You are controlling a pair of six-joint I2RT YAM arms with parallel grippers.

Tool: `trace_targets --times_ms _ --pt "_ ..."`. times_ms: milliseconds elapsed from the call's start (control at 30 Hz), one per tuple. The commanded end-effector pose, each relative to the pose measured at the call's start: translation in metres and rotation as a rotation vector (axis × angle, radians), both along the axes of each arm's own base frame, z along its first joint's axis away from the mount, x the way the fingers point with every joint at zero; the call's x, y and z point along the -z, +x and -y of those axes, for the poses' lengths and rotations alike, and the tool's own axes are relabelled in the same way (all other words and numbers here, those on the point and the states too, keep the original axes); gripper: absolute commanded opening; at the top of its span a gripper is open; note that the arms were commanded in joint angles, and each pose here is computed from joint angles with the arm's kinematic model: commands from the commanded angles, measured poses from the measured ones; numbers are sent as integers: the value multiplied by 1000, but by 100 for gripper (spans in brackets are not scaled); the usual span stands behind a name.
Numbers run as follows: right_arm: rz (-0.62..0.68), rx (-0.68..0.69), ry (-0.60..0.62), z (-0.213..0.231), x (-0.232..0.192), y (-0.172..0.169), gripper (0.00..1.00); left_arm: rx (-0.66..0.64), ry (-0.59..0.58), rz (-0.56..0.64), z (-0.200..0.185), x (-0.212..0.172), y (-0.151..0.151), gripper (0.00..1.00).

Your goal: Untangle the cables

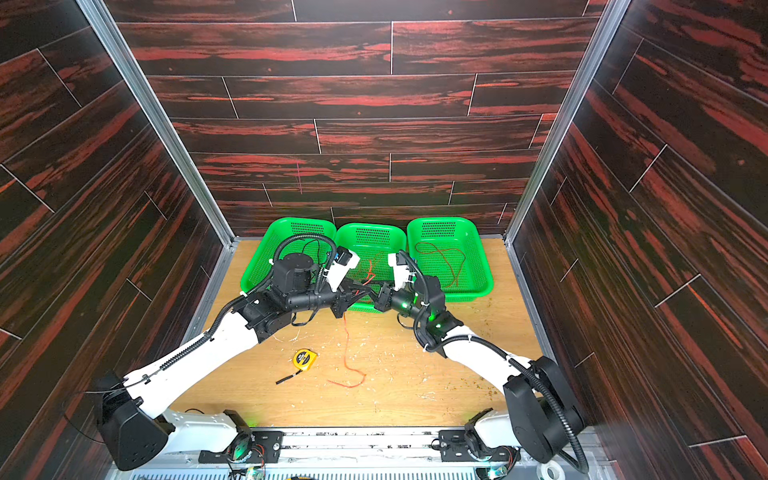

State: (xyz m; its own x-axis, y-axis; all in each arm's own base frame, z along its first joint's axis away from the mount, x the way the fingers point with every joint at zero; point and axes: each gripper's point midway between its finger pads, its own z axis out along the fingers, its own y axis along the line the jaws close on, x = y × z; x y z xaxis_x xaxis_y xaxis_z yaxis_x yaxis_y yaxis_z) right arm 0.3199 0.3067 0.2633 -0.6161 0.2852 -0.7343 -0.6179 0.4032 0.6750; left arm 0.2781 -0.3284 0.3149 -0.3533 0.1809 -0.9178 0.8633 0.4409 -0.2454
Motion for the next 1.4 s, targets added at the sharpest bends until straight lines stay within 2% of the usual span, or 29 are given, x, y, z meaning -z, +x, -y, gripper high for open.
trace_targets --times_ms 0,133,200,300,433,567,667,800,1033,1100,1167,1367 --pt "-207 354 -225 67 95 56 0 329 -170 49 17 -76 -91 0" --pt "-125 290 -163 56 67 52 0 346 -55 50 24 -48 -94 2" --pt "-74 245 -143 50 53 49 0 328 0 67 22 -40 -91 31" --pt "5 192 -114 45 33 42 0 224 37 152 8 -45 -78 49" --pt "71 182 -83 50 19 37 0 31 51 251 -20 -59 -61 68" --pt "172 133 -37 48 -2 26 0 -135 95 264 -50 -55 -46 66" --pt "228 71 1 44 -16 13 0 -190 76 219 -61 -44 -41 63" --pt "320 17 53 42 -41 -3 0 -268 32 145 -75 -21 -28 67" --pt "390 -132 76 33 -57 -31 0 -289 80 103 -82 20 -11 66" --pt "398 -181 74 30 -59 -38 0 -275 37 126 -78 14 -10 68" --pt "402 -223 77 28 -60 -45 0 -257 22 198 -76 8 -10 70" --pt "408 -289 83 25 -65 -55 0 -154 154 366 -70 29 -10 70"
